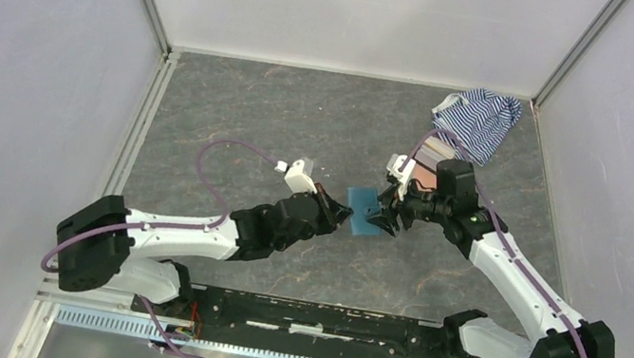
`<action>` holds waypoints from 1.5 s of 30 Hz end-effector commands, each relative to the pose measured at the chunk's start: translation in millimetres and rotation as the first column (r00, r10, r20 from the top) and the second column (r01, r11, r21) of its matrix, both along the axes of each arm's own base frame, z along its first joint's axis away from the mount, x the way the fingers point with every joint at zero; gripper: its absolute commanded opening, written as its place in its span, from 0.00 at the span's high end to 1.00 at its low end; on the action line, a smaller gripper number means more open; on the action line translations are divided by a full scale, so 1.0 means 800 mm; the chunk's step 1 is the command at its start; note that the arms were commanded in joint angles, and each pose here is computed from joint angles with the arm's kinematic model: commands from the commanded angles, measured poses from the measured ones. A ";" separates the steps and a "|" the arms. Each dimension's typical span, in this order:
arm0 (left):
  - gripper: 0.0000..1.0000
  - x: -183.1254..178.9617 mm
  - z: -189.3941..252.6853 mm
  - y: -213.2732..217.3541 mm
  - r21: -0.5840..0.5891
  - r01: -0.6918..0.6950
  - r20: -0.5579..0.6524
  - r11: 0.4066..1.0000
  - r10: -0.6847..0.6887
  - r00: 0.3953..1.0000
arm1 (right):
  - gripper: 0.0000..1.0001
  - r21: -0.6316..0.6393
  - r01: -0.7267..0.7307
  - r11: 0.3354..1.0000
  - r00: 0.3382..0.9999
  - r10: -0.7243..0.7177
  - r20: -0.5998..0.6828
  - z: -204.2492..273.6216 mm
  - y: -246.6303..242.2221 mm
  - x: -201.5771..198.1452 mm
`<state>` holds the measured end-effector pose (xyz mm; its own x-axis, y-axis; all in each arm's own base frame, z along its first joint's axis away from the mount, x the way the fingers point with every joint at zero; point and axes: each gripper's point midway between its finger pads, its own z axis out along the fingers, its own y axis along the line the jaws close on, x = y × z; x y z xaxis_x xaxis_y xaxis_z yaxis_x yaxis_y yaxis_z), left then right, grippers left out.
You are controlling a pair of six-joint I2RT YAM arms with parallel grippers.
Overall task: Put the credit cards into the card holder
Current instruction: Pick up the card holder from the center of the board, then open the card holder.
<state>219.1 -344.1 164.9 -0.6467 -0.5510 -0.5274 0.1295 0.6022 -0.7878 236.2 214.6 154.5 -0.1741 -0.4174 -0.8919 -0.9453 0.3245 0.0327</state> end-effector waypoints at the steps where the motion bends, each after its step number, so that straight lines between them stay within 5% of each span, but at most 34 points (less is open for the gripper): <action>1: 0.98 0.018 0.000 0.007 0.025 -0.150 -0.020 0.988 0.150 0.988 | 0.33 0.039 0.014 0.999 0.997 -0.017 0.075 0.034 0.007 0.010; 25: 0.98 0.006 0.018 -0.017 -0.039 -0.107 -0.026 0.993 0.106 0.994 | 0.36 -0.059 0.105 0.993 0.994 -0.106 -0.016 -0.013 0.018 0.026; 36: 0.98 -0.010 0.032 -0.025 -0.073 -0.065 -0.016 0.995 0.064 0.998 | 0.59 -0.095 0.162 0.982 0.987 -0.160 0.023 -0.018 0.011 0.040; 45: 0.98 -0.014 0.027 -0.019 -0.078 -0.074 -0.025 0.994 0.072 0.997 | 0.95 -0.091 0.188 0.978 0.981 -0.183 0.064 -0.010 0.005 0.044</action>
